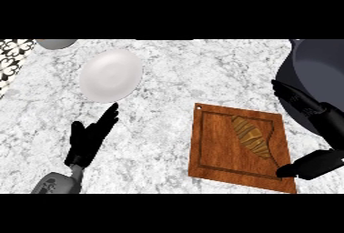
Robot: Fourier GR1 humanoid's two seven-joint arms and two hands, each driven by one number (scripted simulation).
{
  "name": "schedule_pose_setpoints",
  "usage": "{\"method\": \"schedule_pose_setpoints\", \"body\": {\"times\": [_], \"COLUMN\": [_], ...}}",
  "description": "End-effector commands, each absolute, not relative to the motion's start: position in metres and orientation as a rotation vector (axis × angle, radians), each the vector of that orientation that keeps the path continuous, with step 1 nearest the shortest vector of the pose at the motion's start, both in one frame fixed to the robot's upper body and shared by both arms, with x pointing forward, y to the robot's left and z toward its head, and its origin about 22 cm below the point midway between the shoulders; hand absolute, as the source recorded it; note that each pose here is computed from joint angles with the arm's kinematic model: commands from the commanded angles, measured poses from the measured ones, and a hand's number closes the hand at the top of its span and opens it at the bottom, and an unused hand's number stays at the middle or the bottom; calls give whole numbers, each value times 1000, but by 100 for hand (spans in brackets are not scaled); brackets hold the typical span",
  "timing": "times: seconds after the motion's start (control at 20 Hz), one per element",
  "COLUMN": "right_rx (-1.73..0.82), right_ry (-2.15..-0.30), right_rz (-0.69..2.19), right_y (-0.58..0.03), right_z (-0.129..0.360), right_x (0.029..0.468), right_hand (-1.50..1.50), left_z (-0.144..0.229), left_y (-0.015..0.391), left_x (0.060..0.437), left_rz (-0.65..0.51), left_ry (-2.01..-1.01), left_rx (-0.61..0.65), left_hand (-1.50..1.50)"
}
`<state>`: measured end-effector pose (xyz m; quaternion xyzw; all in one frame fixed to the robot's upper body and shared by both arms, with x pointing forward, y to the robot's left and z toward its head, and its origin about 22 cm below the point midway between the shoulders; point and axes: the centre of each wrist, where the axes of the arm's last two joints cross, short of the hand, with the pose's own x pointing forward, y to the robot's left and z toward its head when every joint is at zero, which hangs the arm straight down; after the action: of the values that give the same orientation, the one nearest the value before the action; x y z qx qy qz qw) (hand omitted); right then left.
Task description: Pick the croissant from the cutting board and place it in the pot
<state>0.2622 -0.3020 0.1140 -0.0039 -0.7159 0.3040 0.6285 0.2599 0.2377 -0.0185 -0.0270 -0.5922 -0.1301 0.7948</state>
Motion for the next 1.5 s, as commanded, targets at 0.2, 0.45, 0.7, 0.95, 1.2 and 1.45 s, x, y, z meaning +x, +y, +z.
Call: {"method": "schedule_pose_setpoints", "body": {"times": [0.2,0.45,0.7,0.95,1.2,1.45], "right_rx": [32,0,-42,-28,168,284], "right_ry": [-1311,-1264,-1338,-1365,-1368,-1385], "right_rz": [965,1017,971,937,845,746], "right_y": [-292,-301,-315,-341,-354,-342], "right_z": [71,55,11,4,2,-28], "right_x": [278,285,301,301,307,300], "right_hand": [-150,-150,-150,-150,-150,-150], "left_z": [-26,-22,-9,-10,-26,-27], "left_y": [245,241,245,245,255,250], "left_x": [261,242,261,269,260,256], "left_rz": [-282,-288,-271,-271,-277,-295], "left_ry": [-1273,-1275,-1286,-1289,-1261,-1282], "left_rx": [-73,-57,-60,-58,-69,-66], "left_hand": [0,0,0,0,0,0]}}
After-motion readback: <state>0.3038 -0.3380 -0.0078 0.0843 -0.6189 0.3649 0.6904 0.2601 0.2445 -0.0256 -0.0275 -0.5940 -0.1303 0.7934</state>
